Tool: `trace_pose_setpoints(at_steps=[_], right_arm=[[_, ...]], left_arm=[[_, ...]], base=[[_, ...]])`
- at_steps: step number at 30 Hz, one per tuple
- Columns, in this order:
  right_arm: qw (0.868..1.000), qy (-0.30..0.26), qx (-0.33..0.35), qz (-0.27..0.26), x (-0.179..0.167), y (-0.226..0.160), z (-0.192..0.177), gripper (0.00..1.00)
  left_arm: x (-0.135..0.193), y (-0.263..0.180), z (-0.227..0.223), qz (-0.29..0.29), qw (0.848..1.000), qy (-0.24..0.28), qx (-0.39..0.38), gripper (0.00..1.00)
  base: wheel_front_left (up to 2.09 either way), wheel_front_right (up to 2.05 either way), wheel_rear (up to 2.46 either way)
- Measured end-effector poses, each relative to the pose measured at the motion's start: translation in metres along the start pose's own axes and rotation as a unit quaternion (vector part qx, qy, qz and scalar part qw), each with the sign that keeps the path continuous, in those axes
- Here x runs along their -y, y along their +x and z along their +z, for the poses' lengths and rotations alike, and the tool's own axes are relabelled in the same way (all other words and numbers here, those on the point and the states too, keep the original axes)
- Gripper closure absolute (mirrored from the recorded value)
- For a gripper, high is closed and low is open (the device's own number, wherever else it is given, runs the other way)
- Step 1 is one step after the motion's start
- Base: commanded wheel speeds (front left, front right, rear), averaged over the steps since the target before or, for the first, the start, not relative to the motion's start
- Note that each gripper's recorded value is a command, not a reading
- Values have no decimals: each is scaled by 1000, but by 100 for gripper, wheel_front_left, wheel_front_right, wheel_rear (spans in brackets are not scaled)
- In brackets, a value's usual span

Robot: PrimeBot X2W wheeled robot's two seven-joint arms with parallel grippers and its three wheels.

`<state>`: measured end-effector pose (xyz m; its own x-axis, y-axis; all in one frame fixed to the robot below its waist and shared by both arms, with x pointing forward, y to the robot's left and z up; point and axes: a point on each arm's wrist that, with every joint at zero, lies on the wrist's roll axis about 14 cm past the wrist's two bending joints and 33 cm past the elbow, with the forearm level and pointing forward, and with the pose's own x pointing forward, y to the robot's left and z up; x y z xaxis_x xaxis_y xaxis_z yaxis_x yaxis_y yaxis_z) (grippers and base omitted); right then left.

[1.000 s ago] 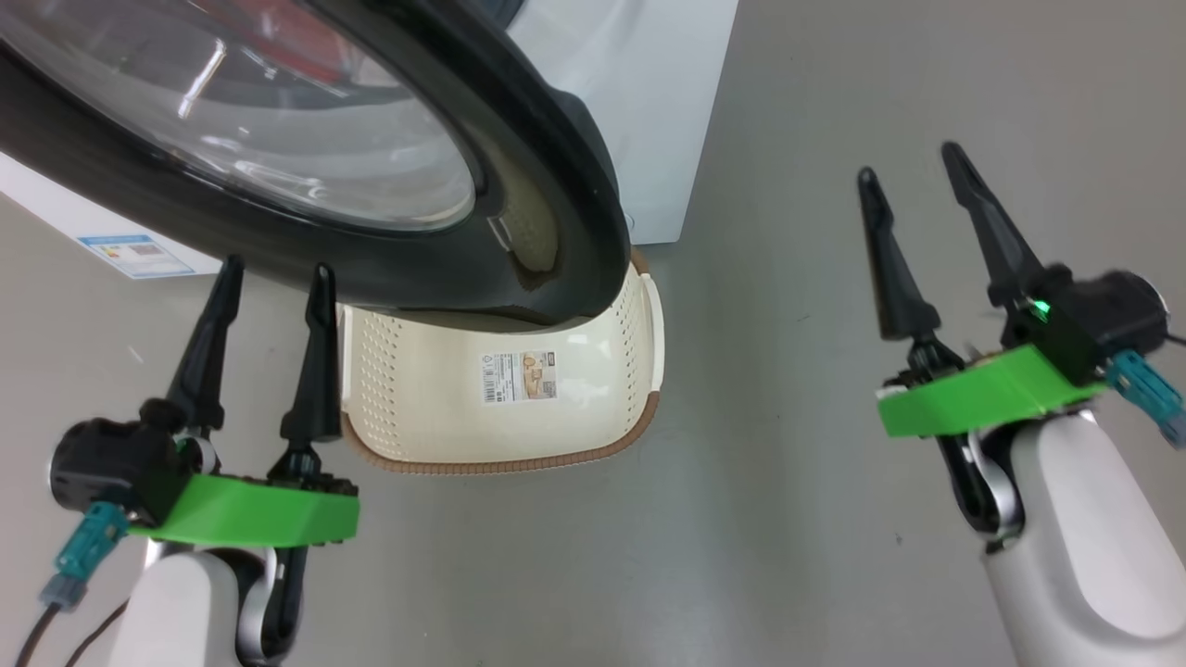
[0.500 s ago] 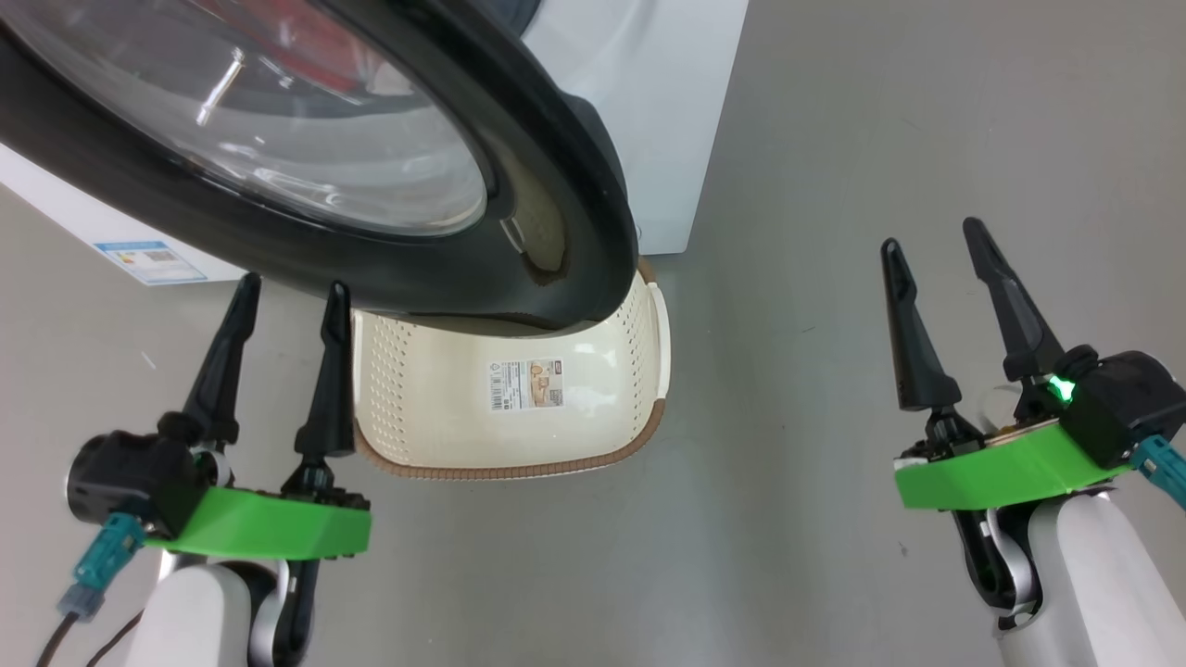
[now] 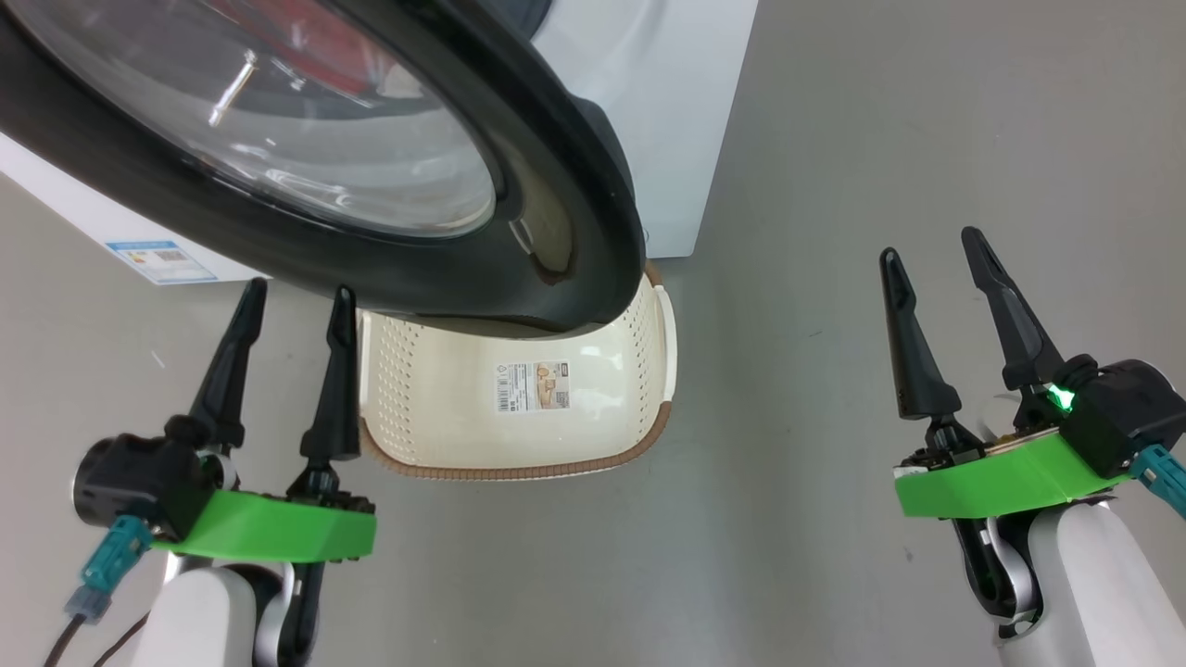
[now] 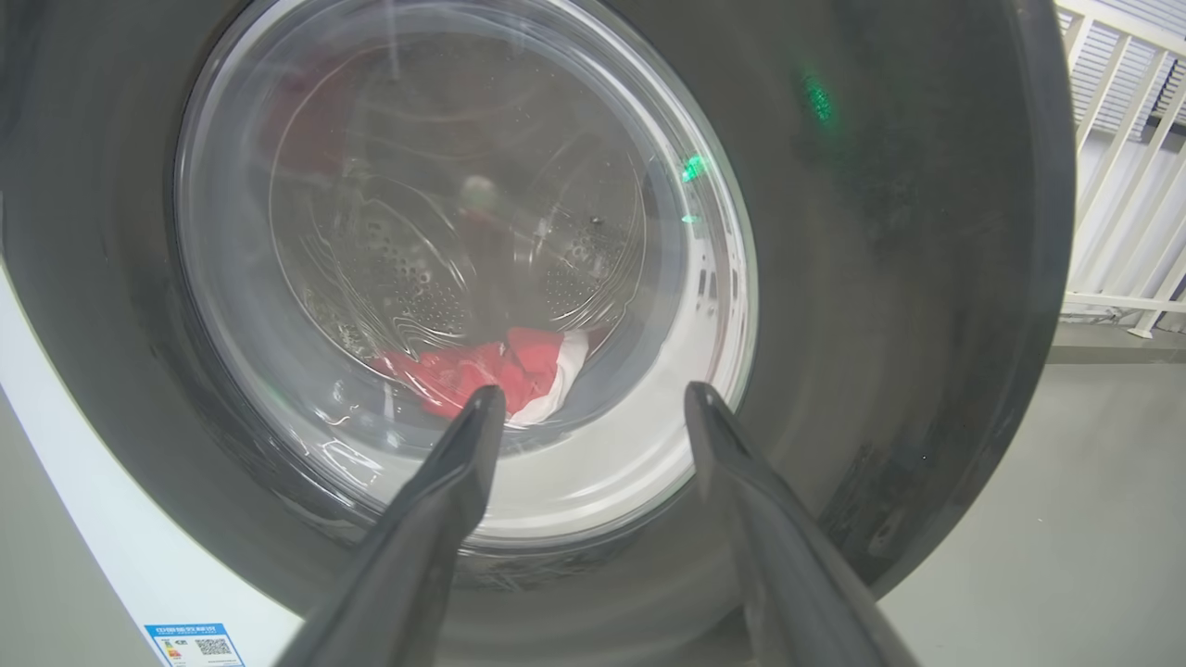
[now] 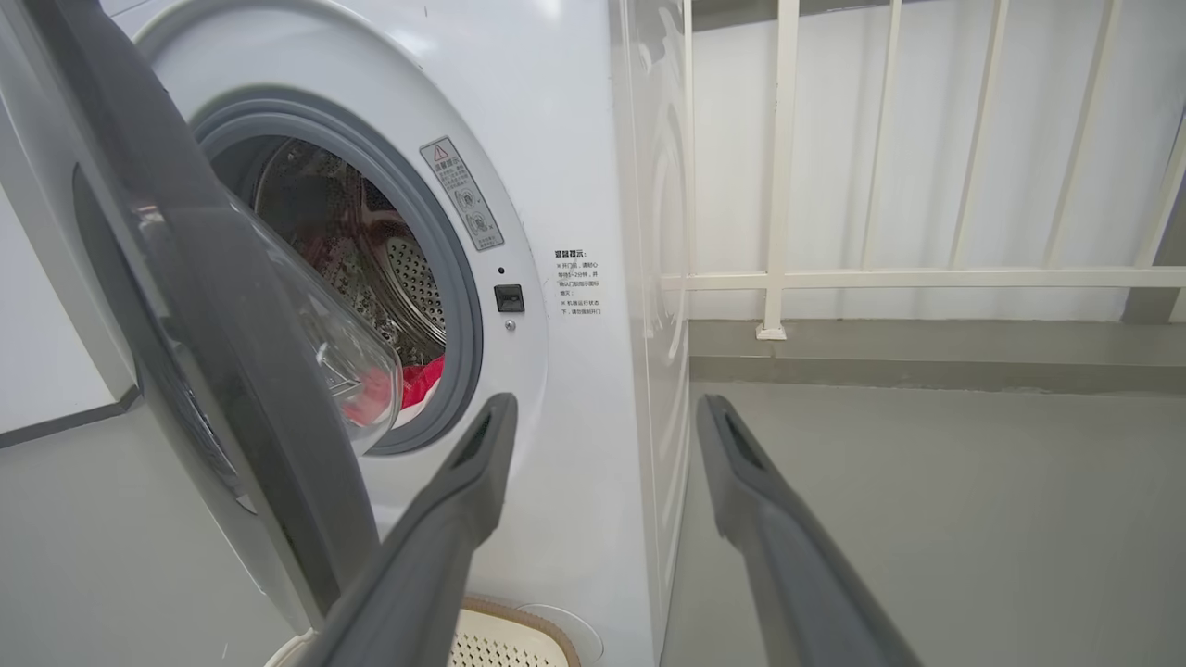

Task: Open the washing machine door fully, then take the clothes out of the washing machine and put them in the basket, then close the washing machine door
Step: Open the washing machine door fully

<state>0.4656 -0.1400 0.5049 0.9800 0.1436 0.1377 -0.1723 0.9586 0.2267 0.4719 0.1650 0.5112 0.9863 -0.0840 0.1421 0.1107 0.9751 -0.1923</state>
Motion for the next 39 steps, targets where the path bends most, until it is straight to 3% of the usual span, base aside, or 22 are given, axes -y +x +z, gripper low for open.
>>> trace_pose_setpoints(at_steps=[1,3,13,20,22,31,39], right_arm=[[1000,1,0,0,0,0,0,60],[1000,2,-2,2,-2,0,-2,100],[999,48,-4,9,-10,15,-8,100],[984,175,-10,27,-33,44,-15,100],[971,237,-24,36,-48,56,-22,100],[912,388,-100,86,-96,95,-31,100],[834,498,-195,135,-125,109,-35,100]], left_arm=[[0,0,0,0,1000,0,0,0],[-1,0,0,1,1000,0,-1,0],[-4,-1,-4,5,1000,1,-5,0],[-9,-3,-8,11,1000,3,-11,0],[-10,-4,-11,13,1000,1,-15,0],[-17,-5,-23,22,999,1,-30,0],[-21,-4,-32,26,999,1,-40,0]], base=[[0,0,0],[0,0,0],[0,0,0],[0,0,0],[0,0,0],[0,0,0],[0,0,0]])
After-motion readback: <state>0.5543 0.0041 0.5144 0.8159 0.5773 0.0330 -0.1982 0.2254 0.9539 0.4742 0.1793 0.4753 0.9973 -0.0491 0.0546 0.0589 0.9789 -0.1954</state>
